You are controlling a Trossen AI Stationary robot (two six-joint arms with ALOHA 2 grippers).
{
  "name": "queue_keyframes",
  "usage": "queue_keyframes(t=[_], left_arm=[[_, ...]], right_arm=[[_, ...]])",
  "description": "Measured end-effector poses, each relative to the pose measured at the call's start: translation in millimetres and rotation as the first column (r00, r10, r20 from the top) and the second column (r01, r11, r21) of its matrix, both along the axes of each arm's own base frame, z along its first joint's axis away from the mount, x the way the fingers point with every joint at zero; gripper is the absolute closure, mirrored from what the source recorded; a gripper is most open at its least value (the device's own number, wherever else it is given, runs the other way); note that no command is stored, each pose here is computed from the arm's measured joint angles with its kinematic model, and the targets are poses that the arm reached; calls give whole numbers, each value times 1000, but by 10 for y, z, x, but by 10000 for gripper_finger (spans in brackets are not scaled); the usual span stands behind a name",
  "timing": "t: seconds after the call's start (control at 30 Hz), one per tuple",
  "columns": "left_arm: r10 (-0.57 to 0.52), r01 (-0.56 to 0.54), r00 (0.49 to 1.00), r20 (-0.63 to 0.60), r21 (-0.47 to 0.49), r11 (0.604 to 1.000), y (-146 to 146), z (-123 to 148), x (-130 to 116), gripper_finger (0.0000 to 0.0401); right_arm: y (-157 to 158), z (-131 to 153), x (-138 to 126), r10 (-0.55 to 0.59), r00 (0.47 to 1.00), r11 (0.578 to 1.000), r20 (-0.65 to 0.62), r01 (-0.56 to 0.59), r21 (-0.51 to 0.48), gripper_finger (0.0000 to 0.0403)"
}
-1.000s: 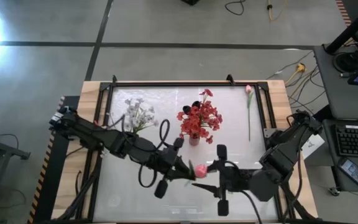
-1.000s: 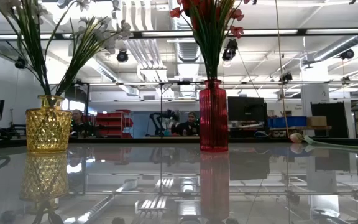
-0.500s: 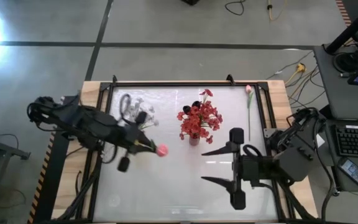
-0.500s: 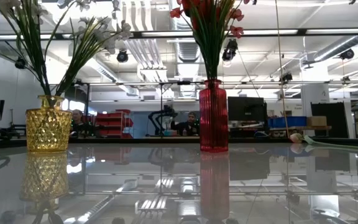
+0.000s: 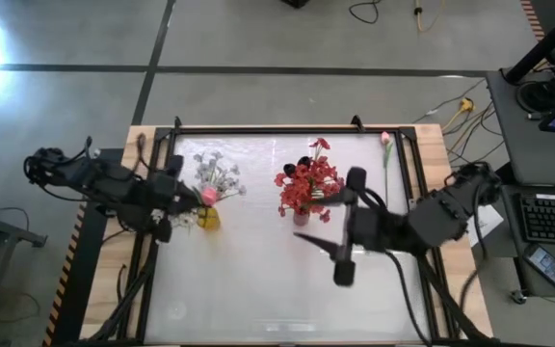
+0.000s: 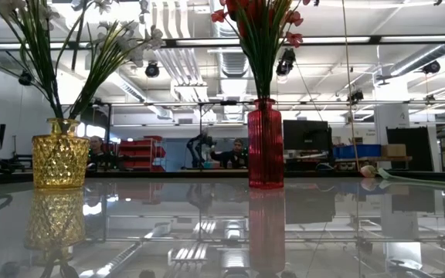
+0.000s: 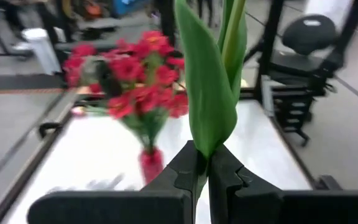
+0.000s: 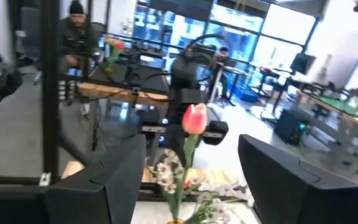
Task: Sort flowers into vase by color
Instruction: Put the bottom pink flower into the yellow vase
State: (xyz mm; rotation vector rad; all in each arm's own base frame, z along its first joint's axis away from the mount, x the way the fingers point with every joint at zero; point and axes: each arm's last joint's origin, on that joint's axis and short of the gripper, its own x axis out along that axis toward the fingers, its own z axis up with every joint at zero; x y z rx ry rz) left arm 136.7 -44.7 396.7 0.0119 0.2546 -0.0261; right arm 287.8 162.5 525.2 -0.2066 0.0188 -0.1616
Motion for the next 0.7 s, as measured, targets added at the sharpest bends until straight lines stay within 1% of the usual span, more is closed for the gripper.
queue_keyframes(t=[0.2,0.33,0.4,0.5,0.6,0.7], left_arm=[[103,-103,994,32,18,994,153,-336,-300,401],[145,-146,988,61,10,989,228,-492,-457,401],[165,-165,983,77,-9,986,250,-566,-500,401],[171,-167,978,120,-47,985,262,-660,-528,401],[175,-164,969,174,-81,983,277,-680,-566,401],[186,-171,967,173,-94,981,293,-724,-599,401]], right_arm=[[-230,-3,121,-81,997,990,18,78,115,154],[-327,-12,170,-114,993,981,24,109,163,154],[-367,-18,190,-128,991,976,26,121,183,154],[-410,-30,215,-143,989,969,26,135,205,154],[-437,-42,234,-154,988,964,26,144,224,155],[-449,-62,250,-160,987,959,24,150,243,158]])
